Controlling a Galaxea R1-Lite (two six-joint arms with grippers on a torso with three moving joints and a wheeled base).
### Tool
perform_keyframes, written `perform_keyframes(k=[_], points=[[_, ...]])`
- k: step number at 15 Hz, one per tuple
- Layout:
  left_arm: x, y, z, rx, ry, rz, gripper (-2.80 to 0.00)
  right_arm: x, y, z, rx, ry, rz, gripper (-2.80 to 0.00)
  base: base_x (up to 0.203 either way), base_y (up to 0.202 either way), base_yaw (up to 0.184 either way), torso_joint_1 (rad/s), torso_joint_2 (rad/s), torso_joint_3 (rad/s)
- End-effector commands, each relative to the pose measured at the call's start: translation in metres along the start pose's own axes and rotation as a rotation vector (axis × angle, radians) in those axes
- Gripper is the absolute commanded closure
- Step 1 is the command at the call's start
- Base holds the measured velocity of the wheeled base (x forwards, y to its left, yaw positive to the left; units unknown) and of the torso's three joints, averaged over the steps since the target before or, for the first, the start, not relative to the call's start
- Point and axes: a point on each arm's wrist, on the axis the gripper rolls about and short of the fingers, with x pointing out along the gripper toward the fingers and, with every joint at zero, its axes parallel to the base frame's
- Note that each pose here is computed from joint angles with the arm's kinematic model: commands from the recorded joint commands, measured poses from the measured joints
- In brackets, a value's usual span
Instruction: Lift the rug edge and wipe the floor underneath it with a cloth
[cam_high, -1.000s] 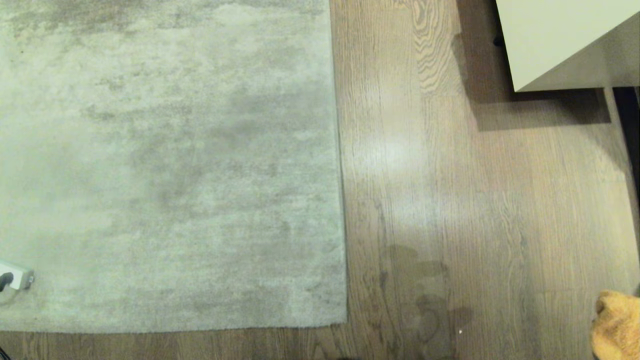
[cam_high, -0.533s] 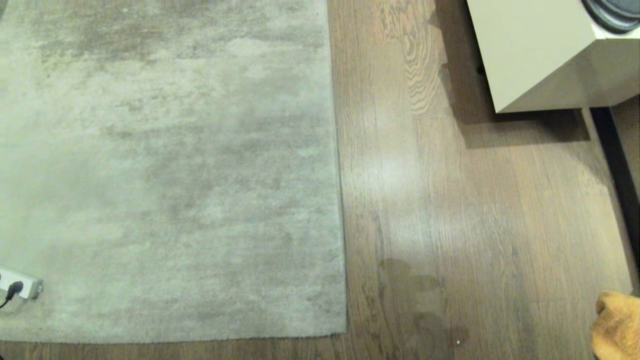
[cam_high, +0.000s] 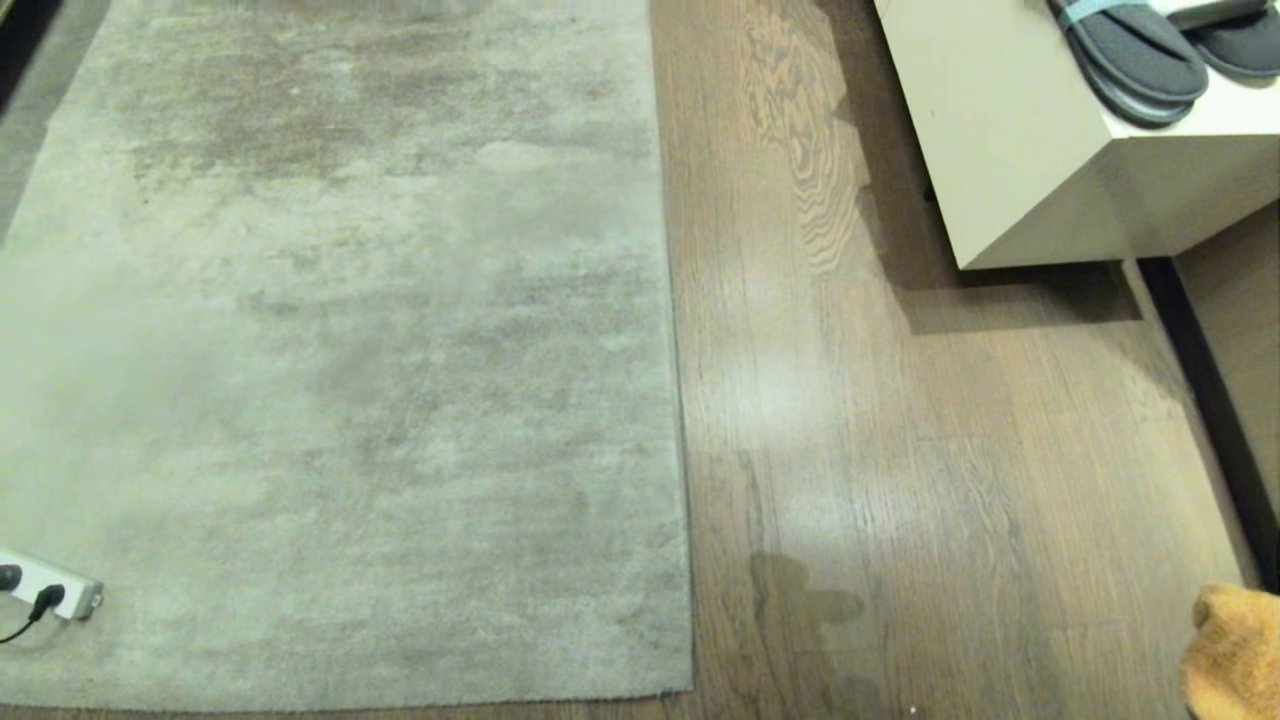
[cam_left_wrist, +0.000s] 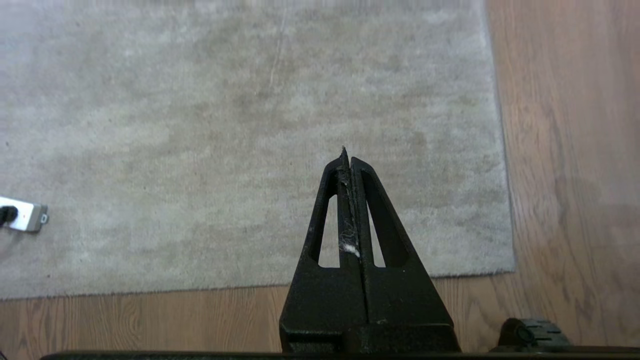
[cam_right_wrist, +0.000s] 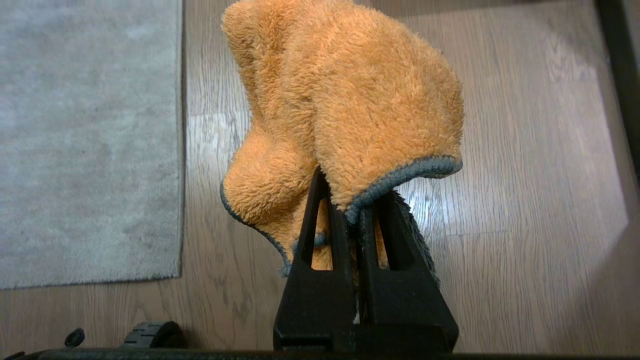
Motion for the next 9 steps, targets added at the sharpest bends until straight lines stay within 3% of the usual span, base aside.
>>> perform_keyframes(k=[1,9], points=[[0.0,0.0,0.0,0.0,0.0,0.0,0.0,0.0001,0.0,0.0001,0.0,0.001,0.0,0.0,0.0,0.0,0.0,-0.002,0.0,0.198],[0.0,0.0,0.0,0.0,0.0,0.0,0.0,0.0001,0.0,0.0001,0.0,0.001,0.0,0.0,0.0,0.0,0.0,0.002,0.0,0.204]])
